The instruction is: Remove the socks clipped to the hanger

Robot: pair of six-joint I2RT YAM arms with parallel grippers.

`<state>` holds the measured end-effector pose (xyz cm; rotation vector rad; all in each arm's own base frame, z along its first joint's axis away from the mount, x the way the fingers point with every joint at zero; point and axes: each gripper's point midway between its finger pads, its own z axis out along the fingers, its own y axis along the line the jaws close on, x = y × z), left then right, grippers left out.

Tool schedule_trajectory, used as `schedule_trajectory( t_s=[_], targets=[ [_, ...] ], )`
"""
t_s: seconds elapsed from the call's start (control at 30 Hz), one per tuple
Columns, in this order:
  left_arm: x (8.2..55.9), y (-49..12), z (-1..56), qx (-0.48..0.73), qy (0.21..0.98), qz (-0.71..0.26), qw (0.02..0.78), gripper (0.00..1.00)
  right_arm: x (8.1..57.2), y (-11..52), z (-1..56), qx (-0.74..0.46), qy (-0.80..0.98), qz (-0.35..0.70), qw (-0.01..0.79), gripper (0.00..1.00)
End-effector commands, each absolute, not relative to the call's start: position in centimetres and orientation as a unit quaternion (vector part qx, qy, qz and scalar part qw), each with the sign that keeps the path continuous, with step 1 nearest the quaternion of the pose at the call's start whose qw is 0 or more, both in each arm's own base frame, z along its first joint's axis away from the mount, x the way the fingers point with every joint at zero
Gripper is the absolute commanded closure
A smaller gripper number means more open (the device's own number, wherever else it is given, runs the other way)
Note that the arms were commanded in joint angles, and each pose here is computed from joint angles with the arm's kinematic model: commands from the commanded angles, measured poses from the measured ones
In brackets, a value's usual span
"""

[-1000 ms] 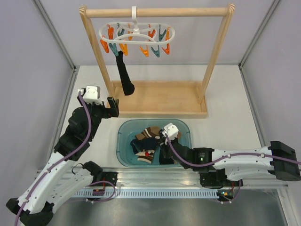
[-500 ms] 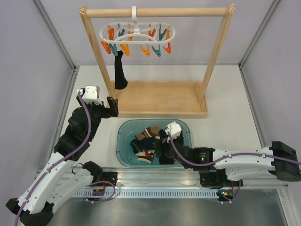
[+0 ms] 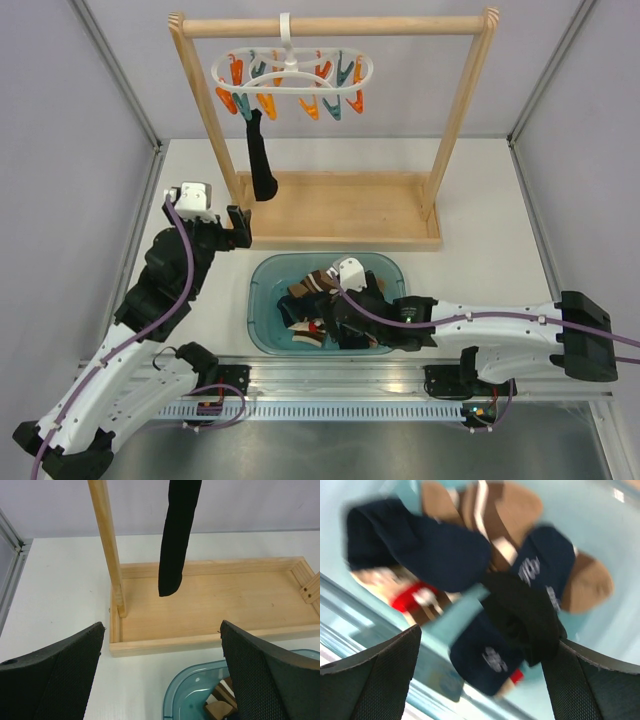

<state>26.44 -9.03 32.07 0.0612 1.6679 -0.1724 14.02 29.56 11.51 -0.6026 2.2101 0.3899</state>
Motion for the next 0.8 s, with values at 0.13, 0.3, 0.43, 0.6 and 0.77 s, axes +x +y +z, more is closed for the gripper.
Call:
schedule_trajectory(
  t_s=[0.13,0.3,0.43,0.6,0.77],
  targets=[
    [26.3,-9.2,33.0,0.037,0.726,-0.079,0.682,0.0,11.4,27.1,12.7,-0.225,0.918,0.116,0.306,0.02],
    [26.1,-9.1,33.1,0.035,0.724,-0.082,0.684,0.0,11.2,27.1,12.3,-0.23,0.926,0.089,0.285,0.02],
    [25.9,-8.8,33.4,0.031,0.72,-0.083,0.688,0.0,12.0,27.3,14.0,-0.225,0.92,0.08,0.311,0.02],
    [25.8,-8.4,33.6,0.024,0.718,-0.077,0.691,0.0,13.7,27.5,17.5,-0.191,0.899,0.107,0.378,0.02],
    [25.7,-8.0,33.7,0.018,0.716,-0.073,0.694,0.0,15.5,28.3,21.5,-0.165,0.868,0.142,0.447,0.02]
  ],
)
